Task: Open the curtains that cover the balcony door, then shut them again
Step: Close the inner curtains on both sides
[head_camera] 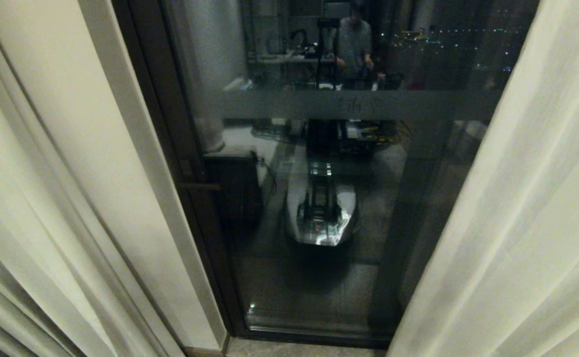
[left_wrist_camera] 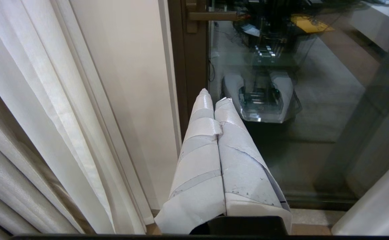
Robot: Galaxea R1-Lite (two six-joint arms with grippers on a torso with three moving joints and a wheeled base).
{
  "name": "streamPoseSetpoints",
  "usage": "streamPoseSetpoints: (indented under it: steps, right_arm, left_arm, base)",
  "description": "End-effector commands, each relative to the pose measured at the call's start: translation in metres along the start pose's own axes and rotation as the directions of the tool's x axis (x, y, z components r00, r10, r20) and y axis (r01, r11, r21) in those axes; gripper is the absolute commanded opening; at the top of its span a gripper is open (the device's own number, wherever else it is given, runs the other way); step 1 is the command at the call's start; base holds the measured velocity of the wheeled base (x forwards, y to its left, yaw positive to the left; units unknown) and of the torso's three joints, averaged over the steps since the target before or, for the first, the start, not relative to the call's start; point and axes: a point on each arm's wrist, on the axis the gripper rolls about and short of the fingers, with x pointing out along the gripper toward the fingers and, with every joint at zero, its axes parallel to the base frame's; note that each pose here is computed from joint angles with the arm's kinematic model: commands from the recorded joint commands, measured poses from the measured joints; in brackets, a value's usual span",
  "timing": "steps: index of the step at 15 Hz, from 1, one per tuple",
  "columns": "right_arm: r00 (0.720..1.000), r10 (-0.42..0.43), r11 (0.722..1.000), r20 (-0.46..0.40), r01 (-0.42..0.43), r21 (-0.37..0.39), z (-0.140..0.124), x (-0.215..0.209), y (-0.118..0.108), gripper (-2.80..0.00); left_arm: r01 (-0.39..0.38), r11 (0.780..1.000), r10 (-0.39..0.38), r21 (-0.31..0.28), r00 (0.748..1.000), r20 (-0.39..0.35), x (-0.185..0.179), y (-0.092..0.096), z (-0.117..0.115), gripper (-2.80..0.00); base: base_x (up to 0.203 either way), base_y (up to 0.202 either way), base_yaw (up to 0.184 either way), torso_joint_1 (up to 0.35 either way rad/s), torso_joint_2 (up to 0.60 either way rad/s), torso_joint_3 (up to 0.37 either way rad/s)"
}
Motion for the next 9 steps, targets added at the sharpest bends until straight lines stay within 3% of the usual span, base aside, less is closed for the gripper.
streamPoseSetpoints:
  steps: [1, 9]
  right_arm:
    - [1.000, 0.000, 1.000, 0.001, 0.000, -0.001, -0.0001, -0.0001, 0.0000, -2.80]
    - [1.000, 0.000, 1.000, 0.001, 0.000, -0.001, -0.0001, -0.0001, 0.0000, -2.80]
  left_arm:
    - [0.000, 1.000, 0.000, 0.001, 1.000, 0.001, 0.0000, 0.0000, 0.0001, -2.80]
    - [0.000, 1.000, 0.000, 0.001, 1.000, 0.001, 0.0000, 0.0000, 0.0001, -2.80]
  base:
    - [0.000, 0.000, 0.000, 0.000, 0.00, 0.000]
    - [0.000, 0.000, 0.000, 0.000, 0.00, 0.000]
